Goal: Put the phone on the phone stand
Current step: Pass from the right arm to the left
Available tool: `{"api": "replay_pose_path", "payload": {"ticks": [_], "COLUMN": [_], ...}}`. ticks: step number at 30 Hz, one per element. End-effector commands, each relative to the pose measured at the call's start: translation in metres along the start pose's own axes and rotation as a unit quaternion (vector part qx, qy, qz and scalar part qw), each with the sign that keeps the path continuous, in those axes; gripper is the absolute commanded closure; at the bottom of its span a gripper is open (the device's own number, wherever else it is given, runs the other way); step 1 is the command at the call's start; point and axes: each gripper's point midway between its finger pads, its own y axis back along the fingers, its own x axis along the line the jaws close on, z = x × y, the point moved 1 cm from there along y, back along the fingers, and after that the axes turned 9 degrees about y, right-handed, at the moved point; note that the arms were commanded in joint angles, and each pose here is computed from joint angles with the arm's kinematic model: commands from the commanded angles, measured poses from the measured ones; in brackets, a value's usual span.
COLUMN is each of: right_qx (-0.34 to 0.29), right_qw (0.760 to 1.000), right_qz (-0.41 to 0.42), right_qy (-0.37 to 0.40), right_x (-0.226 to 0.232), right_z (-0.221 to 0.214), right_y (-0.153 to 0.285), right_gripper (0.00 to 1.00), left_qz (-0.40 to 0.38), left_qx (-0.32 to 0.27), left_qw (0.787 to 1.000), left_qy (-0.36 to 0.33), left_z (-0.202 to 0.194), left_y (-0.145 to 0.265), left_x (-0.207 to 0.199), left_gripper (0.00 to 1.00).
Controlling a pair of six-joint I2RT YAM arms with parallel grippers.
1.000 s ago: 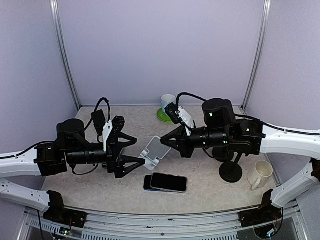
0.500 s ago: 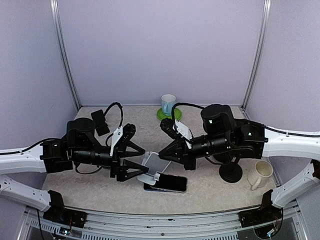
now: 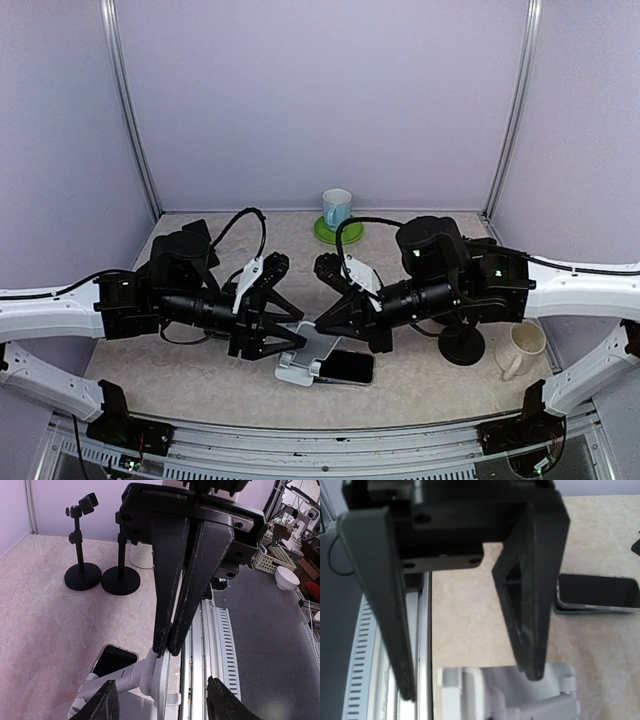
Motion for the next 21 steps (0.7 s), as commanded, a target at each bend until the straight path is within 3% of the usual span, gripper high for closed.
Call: {"api": "replay_pose_path", "payload": {"ticks": [1, 8, 21], "right_qx": [-0.009, -0.009, -0.007], "right_qw": [1.0, 1.0, 1.0], "right_qz": [0.009, 0.009, 0.01], "right_qy": [0.014, 0.016, 0.019], "right_x": [0.0051, 0.0058, 0.0069], "right_z": [0.0064, 0.0066, 0.0071], "right_y": [-0.0026, -0.0034, -0.0048], "right_gripper": [1.0, 1.0, 1.0], "left_qz": [-0.018, -0.034, -0.035], "left_qx": [-0.026, -0.014, -0.018], "left_qw": [0.999, 0.999, 0.999], "left_qy": [-0.015, -0.01, -0.009], "left_z": [0.0183, 0.0136, 0.014], "left_y": [0.0024, -0.003, -0.0036], "left_x": [-0.0071, -0.0093, -0.0092], "left_gripper": [0.47, 0.68, 0.91]}}
